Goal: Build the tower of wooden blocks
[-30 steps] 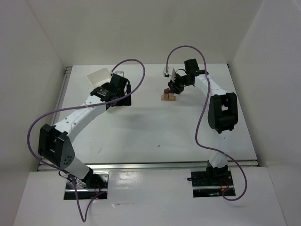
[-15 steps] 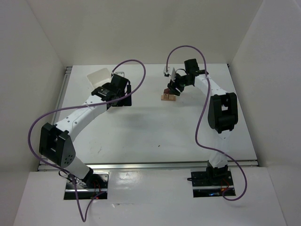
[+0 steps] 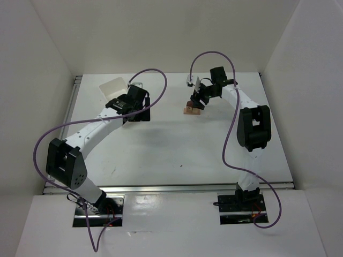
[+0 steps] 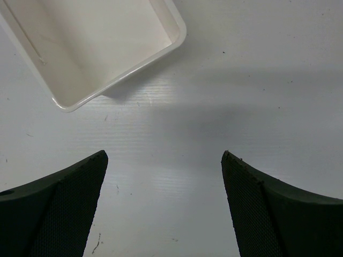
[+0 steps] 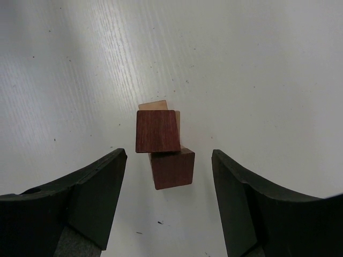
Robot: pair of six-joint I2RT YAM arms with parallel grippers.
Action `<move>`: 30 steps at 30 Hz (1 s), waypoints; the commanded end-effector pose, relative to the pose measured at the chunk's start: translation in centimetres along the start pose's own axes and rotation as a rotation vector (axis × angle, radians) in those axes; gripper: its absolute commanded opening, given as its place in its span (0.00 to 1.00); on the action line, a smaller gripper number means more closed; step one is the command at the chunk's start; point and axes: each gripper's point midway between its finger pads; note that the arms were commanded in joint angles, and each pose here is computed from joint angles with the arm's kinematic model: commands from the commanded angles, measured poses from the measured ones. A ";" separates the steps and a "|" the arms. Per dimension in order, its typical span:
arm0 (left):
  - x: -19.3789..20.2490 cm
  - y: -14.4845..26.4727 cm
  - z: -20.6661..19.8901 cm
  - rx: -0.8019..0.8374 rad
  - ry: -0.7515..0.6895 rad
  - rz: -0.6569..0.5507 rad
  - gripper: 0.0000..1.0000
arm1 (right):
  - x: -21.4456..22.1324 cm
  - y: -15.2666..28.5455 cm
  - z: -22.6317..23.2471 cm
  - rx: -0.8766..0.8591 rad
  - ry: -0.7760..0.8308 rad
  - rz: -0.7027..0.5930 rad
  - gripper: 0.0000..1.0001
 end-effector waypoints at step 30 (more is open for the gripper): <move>-0.7 -0.1 -0.3 -0.004 -0.025 -0.007 0.91 | -2.5 -1.4 -2.0 0.054 0.072 -0.041 0.57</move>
Point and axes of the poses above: each gripper's point midway between its finger pads, its own y axis back along the fingers, its own z axis along the line the jaws close on, x = y × z, and after that the axes turned 7 degrees about y, right-handed
